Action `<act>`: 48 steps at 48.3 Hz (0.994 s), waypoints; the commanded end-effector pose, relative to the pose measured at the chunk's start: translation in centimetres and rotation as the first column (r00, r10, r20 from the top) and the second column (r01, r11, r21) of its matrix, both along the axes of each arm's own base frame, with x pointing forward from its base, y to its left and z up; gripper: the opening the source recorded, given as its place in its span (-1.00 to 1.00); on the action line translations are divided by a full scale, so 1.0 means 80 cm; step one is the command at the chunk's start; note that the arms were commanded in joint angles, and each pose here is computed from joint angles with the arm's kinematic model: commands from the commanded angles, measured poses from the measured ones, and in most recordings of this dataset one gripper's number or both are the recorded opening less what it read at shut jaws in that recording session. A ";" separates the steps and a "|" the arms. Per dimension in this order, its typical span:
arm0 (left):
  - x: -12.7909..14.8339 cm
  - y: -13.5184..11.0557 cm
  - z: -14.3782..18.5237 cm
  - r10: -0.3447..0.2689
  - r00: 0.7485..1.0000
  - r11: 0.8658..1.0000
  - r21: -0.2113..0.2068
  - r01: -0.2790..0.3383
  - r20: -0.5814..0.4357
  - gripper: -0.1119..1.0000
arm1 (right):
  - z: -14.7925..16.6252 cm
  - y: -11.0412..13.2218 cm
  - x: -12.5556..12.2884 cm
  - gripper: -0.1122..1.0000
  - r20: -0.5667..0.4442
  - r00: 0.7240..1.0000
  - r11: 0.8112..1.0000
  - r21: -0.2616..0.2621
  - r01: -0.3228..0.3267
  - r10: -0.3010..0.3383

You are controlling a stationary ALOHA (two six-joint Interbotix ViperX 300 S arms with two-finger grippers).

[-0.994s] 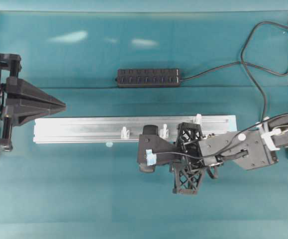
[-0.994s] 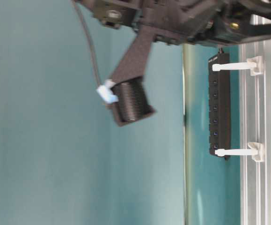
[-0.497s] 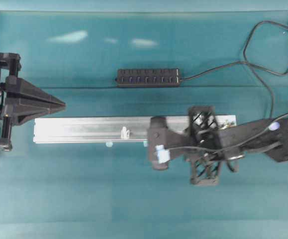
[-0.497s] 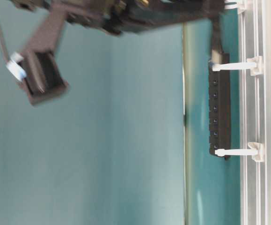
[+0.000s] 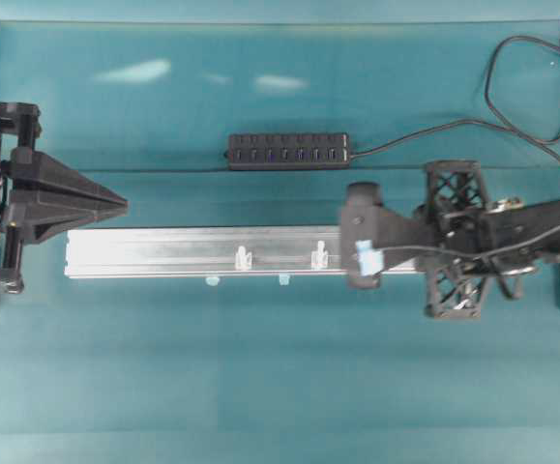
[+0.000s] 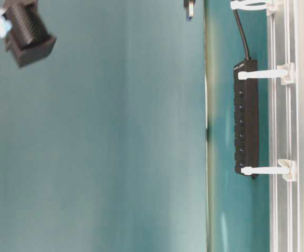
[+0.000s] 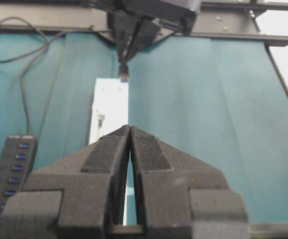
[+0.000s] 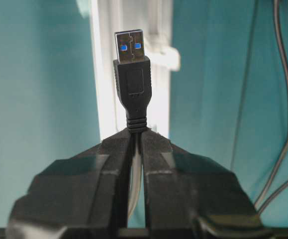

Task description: Pass the USB cable through three rings with both arms.

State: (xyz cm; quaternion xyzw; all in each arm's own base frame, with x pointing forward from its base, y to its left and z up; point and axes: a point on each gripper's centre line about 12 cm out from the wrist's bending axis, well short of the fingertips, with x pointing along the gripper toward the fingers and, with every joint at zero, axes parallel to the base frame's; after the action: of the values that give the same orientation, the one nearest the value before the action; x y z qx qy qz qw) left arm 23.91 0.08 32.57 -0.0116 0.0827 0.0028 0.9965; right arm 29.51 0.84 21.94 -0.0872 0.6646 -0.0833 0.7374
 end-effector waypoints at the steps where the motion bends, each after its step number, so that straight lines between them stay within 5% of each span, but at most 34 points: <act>1: 0.001 0.000 0.016 -0.002 0.999 1.000 0.000 0.001 0.035 -0.58 | 0.009 -0.005 -0.011 -0.95 0.024 1.000 1.000 -0.003 0.003 -0.003; 23: 0.001 0.000 0.016 -0.002 0.999 1.000 0.000 0.001 0.035 -0.58 | -0.013 -0.020 -0.072 -0.95 -0.017 0.999 0.999 -0.008 0.033 -0.034; 48: 0.002 0.000 0.016 -0.001 0.999 1.000 -0.001 0.001 0.032 -0.58 | -0.019 -0.024 -0.096 -0.95 0.051 0.994 0.995 0.011 0.098 -0.098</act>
State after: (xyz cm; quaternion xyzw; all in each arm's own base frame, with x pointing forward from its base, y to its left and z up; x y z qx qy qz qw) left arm 23.91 0.08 32.63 -0.0131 0.0819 0.0029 0.9965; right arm 21.90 -1.01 19.98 -0.0558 0.6603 -0.1118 0.7405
